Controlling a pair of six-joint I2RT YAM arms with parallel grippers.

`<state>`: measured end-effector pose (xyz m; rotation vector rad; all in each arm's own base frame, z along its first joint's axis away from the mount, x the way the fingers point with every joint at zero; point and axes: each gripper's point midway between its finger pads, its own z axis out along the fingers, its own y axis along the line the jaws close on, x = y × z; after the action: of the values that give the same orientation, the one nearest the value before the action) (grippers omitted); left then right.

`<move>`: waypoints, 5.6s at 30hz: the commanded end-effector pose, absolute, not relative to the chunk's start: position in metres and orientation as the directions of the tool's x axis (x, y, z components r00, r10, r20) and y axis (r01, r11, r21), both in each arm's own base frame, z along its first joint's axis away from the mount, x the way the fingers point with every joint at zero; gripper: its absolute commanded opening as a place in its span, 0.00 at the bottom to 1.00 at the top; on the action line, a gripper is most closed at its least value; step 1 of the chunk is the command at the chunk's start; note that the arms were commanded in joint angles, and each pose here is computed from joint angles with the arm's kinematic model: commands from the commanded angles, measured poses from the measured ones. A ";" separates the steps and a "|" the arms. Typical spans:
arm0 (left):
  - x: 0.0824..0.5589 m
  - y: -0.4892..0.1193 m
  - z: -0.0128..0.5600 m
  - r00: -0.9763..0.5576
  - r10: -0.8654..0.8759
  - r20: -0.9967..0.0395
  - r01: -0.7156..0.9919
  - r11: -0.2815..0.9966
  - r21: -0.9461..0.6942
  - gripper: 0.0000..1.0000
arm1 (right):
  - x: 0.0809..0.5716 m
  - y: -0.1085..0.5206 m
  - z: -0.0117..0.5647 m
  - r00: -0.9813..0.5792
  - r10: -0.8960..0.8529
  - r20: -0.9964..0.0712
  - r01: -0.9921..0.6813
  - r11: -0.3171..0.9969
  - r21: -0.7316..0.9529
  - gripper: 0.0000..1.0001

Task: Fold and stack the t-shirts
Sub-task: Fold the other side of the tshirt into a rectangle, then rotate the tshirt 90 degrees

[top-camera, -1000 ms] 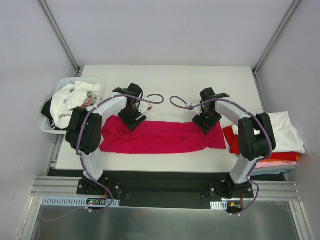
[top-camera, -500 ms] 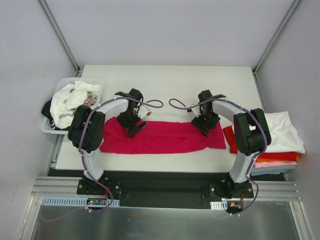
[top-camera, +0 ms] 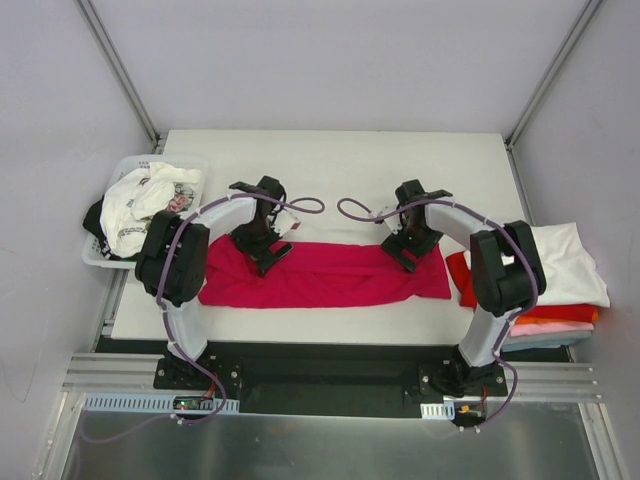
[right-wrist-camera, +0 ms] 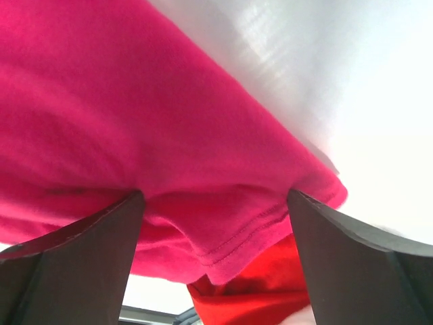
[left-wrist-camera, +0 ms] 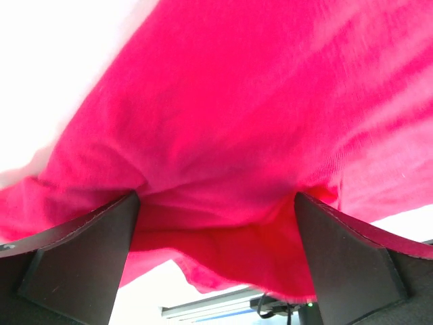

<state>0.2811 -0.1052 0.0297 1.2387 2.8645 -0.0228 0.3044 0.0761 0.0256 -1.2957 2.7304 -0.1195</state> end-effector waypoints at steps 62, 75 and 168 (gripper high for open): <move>0.266 -0.058 0.065 -0.748 0.647 -0.150 0.644 0.761 0.070 0.99 | 0.296 0.074 0.057 -0.630 -0.765 -0.133 -0.748 0.644 -0.162 0.92; 0.217 -0.043 0.063 -0.751 0.643 -0.149 0.641 0.764 0.071 0.99 | 0.294 0.071 0.052 -0.630 -0.768 -0.114 -0.751 0.640 -0.165 0.92; 0.344 -0.078 0.045 -0.804 0.592 0.065 0.594 0.804 0.032 0.99 | 0.228 0.097 0.041 -0.495 -0.869 -0.016 -0.869 0.495 -0.021 0.96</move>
<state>0.3340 -0.0767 0.0343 1.0136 3.0135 0.0551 0.2389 0.0898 0.0329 -1.5181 2.7145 -0.0569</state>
